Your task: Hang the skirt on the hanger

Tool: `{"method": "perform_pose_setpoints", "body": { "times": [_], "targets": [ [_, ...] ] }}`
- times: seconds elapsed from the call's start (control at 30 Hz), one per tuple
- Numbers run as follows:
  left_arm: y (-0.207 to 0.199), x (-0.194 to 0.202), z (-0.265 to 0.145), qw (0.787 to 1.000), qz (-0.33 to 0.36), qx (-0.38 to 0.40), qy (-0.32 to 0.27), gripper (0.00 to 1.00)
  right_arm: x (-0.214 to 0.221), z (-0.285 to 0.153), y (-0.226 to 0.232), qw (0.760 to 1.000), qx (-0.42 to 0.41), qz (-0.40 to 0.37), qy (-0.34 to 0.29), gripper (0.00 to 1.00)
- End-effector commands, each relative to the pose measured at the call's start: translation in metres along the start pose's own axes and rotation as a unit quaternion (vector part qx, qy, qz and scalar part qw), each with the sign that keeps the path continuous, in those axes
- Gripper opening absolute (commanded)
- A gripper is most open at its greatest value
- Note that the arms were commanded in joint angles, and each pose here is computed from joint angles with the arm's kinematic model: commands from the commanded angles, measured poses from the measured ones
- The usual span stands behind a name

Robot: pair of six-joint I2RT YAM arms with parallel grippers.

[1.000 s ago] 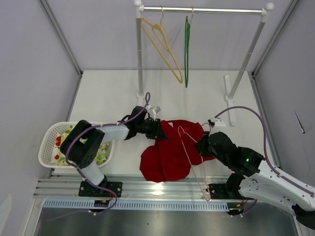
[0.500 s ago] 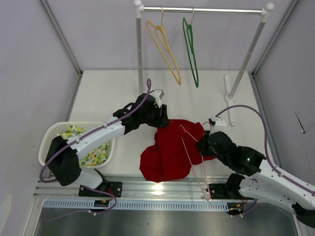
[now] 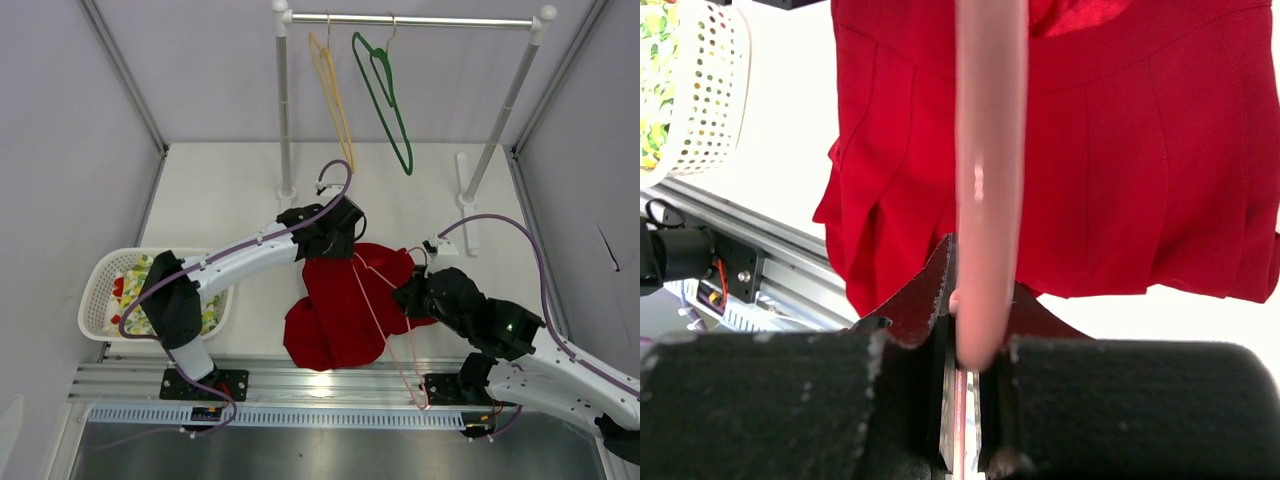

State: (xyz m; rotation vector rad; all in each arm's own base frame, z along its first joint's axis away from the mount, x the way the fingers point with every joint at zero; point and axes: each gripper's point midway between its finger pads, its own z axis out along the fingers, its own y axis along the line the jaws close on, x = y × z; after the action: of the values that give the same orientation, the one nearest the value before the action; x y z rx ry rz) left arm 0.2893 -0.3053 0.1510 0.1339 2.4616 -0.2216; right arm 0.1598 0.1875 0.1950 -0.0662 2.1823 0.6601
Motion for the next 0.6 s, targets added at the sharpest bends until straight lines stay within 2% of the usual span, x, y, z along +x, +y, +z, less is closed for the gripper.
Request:
{"method": "perform_pose_setpoints", "body": {
  "times": [0.0,0.07,0.13,0.57],
  "targets": [
    [0.034,-0.004,-0.017,0.995,-0.052,-0.084,-0.026,0.72,-0.009,-0.004,0.013,0.999,-0.031,0.002,-0.015,0.00],
    [0.041,-0.007,-0.023,0.993,-0.064,-0.095,-0.035,0.81,-0.006,-0.003,0.014,0.999,-0.034,0.001,-0.011,0.00],
    [0.051,-0.006,-0.025,0.990,-0.066,-0.119,-0.033,0.84,-0.005,-0.003,0.014,0.999,-0.037,0.003,-0.011,0.00],
    [0.057,0.010,0.002,0.973,-0.177,-0.145,0.016,0.85,-0.002,-0.002,0.016,0.999,-0.047,0.000,-0.009,0.00]
  ]
}}
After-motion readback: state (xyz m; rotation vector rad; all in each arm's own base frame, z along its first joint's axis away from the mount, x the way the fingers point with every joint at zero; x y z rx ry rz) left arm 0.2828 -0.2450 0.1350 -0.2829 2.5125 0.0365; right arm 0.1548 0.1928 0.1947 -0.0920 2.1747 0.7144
